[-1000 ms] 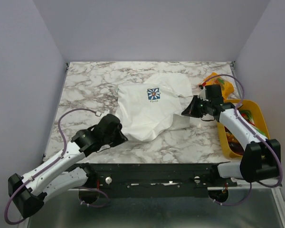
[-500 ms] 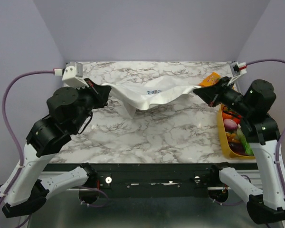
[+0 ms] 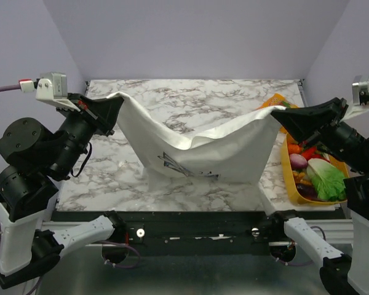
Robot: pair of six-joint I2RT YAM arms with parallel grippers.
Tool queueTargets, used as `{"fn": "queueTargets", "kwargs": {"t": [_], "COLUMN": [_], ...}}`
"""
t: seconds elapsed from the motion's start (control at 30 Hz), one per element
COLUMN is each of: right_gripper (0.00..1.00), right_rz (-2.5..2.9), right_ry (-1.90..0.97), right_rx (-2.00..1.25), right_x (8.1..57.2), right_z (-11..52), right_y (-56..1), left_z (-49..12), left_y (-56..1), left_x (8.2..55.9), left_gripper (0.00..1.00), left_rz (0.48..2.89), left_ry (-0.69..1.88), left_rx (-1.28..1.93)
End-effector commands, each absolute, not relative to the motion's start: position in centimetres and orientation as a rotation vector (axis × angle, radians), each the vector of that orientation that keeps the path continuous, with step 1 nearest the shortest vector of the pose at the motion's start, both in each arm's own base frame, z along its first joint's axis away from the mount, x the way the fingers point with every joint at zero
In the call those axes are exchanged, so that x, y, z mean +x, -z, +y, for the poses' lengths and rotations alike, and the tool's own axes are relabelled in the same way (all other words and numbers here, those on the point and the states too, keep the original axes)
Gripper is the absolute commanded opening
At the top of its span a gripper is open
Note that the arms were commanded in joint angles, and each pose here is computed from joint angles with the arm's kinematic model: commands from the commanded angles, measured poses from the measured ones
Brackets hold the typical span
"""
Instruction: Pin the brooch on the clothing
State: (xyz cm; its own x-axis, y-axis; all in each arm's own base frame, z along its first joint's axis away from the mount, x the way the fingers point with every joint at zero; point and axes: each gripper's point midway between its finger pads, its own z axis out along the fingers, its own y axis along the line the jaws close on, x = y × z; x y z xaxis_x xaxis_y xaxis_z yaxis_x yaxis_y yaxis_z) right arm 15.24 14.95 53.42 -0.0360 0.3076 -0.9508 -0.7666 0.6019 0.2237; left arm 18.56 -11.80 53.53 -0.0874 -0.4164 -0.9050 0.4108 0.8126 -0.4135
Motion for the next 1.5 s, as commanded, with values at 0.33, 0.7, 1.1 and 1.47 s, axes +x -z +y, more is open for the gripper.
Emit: {"fn": "queueTargets", "kwargs": {"t": [0.33, 0.7, 1.1, 1.47], "right_gripper": [0.01, 0.01, 0.01, 0.01], "right_rz": [1.639, 1.377, 1.126, 1.874], "right_ry": [-0.821, -0.808, -0.683, -0.889], "right_rx": [-0.229, -0.21, -0.326, -0.135], "right_x": [36.6, 49.2, 41.3, 38.3], "right_z": [16.1, 14.5, 13.4, 14.4], "right_y": [-50.2, -57.0, -63.4, -29.1], "left_z": [-11.9, -5.0, -3.1, -3.2], "left_y": [-48.5, -56.4, -58.5, -24.3], "left_x": [36.9, 50.6, 43.9, 34.3], "left_gripper": [0.0, 0.0, 0.0, 0.0], "left_rz": [1.733, 1.453, 1.351, 1.932], "left_ry": [0.453, 0.731, 0.57, 0.472], "left_rx": [-0.178, -0.296, -0.204, -0.599]}}
